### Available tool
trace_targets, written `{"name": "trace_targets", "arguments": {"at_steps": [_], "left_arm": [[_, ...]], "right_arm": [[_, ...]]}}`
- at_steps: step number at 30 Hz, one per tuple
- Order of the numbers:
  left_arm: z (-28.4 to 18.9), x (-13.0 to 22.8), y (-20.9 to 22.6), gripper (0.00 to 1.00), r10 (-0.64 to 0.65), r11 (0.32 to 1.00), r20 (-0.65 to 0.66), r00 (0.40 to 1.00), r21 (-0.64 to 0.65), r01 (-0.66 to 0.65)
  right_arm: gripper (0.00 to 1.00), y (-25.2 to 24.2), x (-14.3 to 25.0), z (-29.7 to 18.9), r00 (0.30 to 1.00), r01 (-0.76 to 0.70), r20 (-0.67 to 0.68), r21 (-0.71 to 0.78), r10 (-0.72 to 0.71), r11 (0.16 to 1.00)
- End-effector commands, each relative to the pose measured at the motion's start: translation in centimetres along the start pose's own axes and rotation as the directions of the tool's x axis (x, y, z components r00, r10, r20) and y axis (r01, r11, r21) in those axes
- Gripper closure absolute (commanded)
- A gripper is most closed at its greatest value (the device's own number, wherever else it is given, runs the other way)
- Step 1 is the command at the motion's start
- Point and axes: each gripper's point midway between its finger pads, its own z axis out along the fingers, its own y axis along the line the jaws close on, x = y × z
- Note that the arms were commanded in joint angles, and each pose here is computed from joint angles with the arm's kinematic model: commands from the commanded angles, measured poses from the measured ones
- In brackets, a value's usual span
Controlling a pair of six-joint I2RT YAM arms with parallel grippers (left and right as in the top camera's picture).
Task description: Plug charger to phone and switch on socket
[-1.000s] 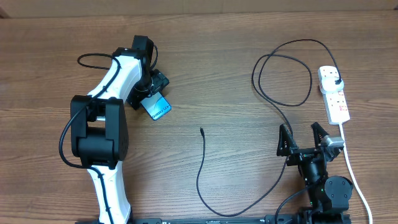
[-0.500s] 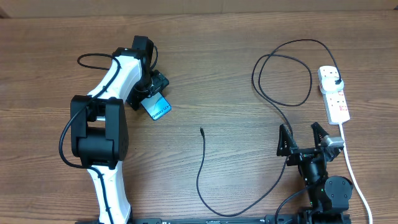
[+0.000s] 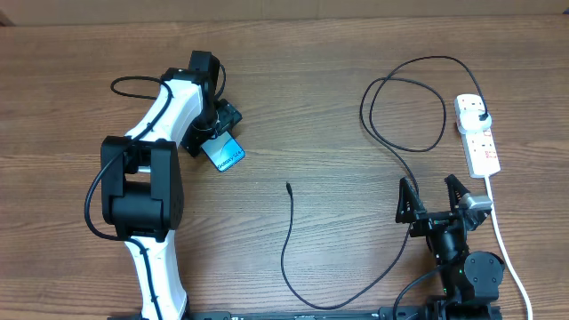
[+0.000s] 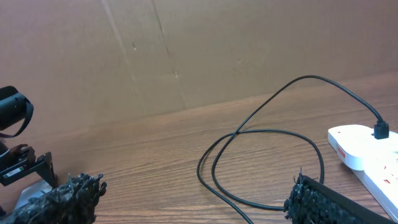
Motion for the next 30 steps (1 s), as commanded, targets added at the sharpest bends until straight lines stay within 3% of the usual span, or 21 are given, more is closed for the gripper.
{"name": "trace_targets", "arguments": {"at_steps": [1, 30], "left_arm": [[0.84, 0.29, 0.14, 0.00, 0.012, 1.000, -0.001, 1.000, -0.026, -0.012], [1.34, 1.23, 0.53, 0.00, -0.015, 0.999, -0.038, 0.999, -0.032, 0.013]], "right_arm": [[0.00, -0.11, 0.20, 0.01, 1.000, 0.001, 0.004, 0.005, -0.001, 1.000], [0.00, -0.10, 0.19, 0.01, 1.000, 0.001, 0.004, 0.005, -0.001, 1.000]]}}
